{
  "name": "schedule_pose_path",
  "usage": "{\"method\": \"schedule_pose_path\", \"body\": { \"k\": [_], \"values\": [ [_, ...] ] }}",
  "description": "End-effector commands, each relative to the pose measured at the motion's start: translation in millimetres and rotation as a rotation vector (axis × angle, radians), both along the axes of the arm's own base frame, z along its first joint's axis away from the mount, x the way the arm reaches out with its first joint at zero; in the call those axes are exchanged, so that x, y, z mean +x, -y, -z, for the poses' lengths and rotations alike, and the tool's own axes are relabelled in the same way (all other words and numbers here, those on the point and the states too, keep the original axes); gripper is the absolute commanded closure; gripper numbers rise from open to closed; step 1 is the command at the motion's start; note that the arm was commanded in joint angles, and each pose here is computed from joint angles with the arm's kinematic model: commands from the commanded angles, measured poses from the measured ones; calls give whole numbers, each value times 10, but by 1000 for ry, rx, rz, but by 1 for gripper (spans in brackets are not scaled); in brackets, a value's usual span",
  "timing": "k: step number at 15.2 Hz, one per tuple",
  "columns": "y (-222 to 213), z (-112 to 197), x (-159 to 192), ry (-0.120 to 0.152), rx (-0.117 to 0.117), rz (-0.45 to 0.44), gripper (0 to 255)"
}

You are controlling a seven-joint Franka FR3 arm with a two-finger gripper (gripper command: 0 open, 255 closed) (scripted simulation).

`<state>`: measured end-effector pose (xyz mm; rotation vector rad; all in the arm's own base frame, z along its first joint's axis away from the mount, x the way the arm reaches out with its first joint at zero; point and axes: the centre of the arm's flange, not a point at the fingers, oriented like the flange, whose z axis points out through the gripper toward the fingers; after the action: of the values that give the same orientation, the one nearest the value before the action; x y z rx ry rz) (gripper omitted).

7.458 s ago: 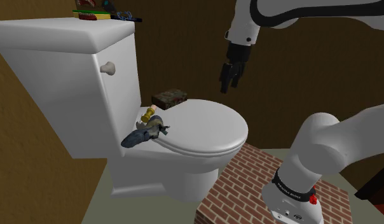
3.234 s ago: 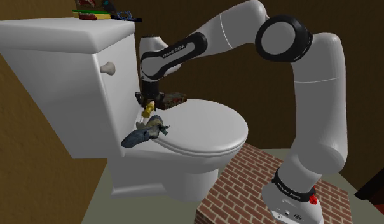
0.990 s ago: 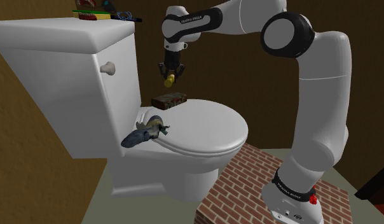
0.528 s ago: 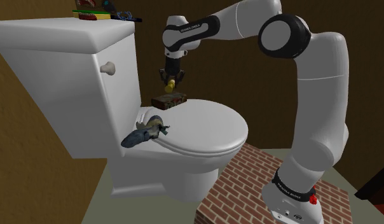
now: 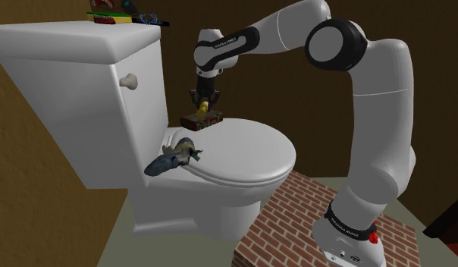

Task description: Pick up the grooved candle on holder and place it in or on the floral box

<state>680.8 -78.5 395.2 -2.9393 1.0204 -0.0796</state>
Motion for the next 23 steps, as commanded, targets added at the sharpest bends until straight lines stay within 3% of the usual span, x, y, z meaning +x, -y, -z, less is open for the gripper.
{"method": "schedule_pose_path", "body": {
  "k": [1,5,6,11,15,23],
  "values": [
    [3,10,-1,0,0,0,255],
    [3,10,-1,0,0,0,255],
    [3,10,-1,0,0,0,0],
    [3,10,-1,0,0,0,0],
    [8,-489,-30,0,0,0,0],
    [8,-489,-30,0,0,0,0]
  ]
}}
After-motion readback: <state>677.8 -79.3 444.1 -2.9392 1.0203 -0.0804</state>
